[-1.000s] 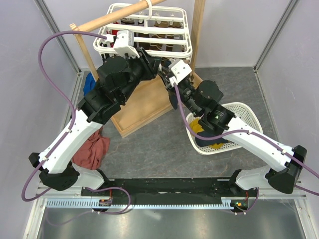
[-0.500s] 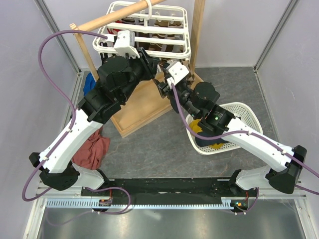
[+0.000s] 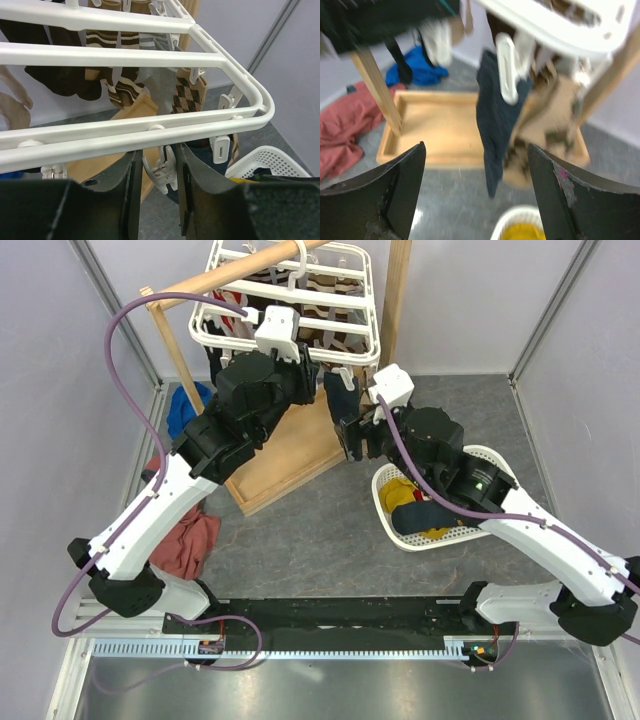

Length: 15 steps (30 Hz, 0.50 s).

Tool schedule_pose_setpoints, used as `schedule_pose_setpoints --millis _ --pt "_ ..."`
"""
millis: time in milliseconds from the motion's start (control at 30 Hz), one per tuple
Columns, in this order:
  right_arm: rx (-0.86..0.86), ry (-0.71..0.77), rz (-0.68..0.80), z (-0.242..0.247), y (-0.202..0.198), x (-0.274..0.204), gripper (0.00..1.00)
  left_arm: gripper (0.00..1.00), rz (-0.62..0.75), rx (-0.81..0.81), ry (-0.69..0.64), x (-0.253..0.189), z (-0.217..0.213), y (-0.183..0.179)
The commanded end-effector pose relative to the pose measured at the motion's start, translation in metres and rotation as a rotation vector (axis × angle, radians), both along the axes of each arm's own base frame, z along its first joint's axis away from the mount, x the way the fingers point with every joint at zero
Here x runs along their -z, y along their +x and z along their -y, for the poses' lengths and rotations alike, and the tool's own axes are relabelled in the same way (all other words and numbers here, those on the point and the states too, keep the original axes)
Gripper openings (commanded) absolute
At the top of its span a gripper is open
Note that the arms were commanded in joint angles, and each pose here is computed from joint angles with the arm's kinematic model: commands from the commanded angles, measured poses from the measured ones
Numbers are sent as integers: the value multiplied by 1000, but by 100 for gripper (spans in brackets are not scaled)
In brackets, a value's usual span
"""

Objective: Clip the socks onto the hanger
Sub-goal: Pick up the sock from the bin.

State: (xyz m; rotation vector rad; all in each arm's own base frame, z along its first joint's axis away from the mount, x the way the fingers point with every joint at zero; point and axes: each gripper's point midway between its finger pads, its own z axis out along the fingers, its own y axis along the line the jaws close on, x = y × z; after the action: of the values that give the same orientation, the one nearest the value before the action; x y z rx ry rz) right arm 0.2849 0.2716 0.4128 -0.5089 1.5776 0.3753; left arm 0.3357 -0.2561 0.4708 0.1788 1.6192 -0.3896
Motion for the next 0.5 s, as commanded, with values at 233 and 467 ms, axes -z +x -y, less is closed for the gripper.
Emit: schedule_pose_setpoints --millis 233,467 --pt "305 -112 -375 92 -26 108 91 2 40 1 160 13 -2 8" --pt "560 -61 -557 169 -11 170 93 2 56 21 152 11 0 5"
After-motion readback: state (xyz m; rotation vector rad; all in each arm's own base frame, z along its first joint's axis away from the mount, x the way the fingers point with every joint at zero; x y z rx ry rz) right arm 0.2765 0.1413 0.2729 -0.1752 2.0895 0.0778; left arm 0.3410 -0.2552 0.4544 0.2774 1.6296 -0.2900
